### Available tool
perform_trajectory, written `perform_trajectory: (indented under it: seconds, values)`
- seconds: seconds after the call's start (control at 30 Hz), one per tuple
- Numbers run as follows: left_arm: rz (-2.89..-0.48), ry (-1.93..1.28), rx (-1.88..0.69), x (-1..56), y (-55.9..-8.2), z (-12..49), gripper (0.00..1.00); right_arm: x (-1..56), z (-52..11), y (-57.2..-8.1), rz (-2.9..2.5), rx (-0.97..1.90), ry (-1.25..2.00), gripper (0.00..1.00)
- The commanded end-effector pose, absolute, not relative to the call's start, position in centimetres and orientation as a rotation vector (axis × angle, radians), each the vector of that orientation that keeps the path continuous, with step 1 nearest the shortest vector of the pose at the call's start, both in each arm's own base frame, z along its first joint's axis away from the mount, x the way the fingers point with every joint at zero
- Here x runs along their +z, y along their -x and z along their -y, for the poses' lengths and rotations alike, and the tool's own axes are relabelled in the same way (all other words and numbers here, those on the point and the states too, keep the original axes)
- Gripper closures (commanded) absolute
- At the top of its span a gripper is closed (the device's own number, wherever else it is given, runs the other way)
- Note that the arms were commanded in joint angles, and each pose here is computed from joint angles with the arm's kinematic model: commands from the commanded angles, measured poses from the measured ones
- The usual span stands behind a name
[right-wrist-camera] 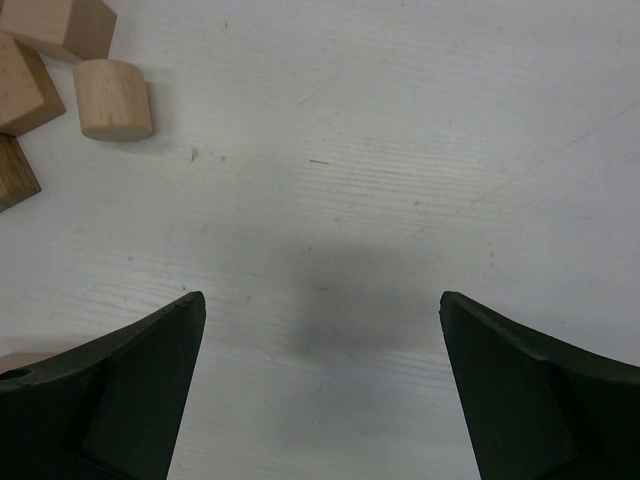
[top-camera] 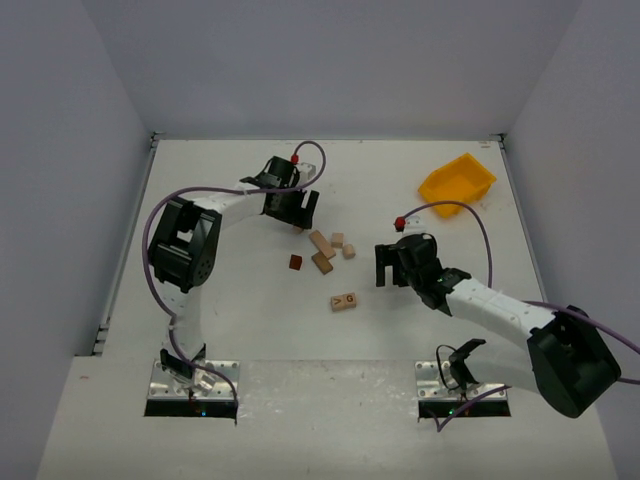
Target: Build the wood block tower
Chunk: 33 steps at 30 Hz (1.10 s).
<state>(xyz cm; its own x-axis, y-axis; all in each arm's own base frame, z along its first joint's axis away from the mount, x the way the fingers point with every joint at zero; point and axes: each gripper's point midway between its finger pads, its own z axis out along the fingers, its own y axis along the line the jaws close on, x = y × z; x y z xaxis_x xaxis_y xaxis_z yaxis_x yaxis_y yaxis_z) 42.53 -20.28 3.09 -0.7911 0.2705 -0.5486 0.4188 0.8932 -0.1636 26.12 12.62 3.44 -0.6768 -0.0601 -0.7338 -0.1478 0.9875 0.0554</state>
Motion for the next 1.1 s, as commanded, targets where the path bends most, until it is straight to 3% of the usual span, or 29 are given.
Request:
perform_trajectory:
  seconds: [0.0, 0.6, 0.87, 0.97, 1.07]
  values:
    - [-2.483, -0.531, -0.397, 4.0, -44.0, 20.7, 0.34, 4.9, -12.8, -27.6, -2.264, 0.128, 0.128, 0.01]
    - [-2.452, -0.494, -0.486, 6.0, -43.7, 21.8, 0.86, 4.6, -13.2, -27.4, -2.279, 0.149, 0.142, 0.01]
    - [-2.402, -0.229, -0.555, 12.2, -41.3, 21.2, 0.9, 4.9, -13.1, -27.3, -2.269, 0.16, 0.136, 0.01]
    - [-2.449, 0.04, -0.517, 11.9, -37.7, 19.6, 1.0, 5.1, -13.0, -27.3, -2.261, 0.158, 0.132, 0.01]
    - [-2.409, 0.114, -0.575, 13.4, -34.1, 20.7, 1.0, 5.1, -12.9, -27.3, -2.259, 0.157, 0.128, 0.01]
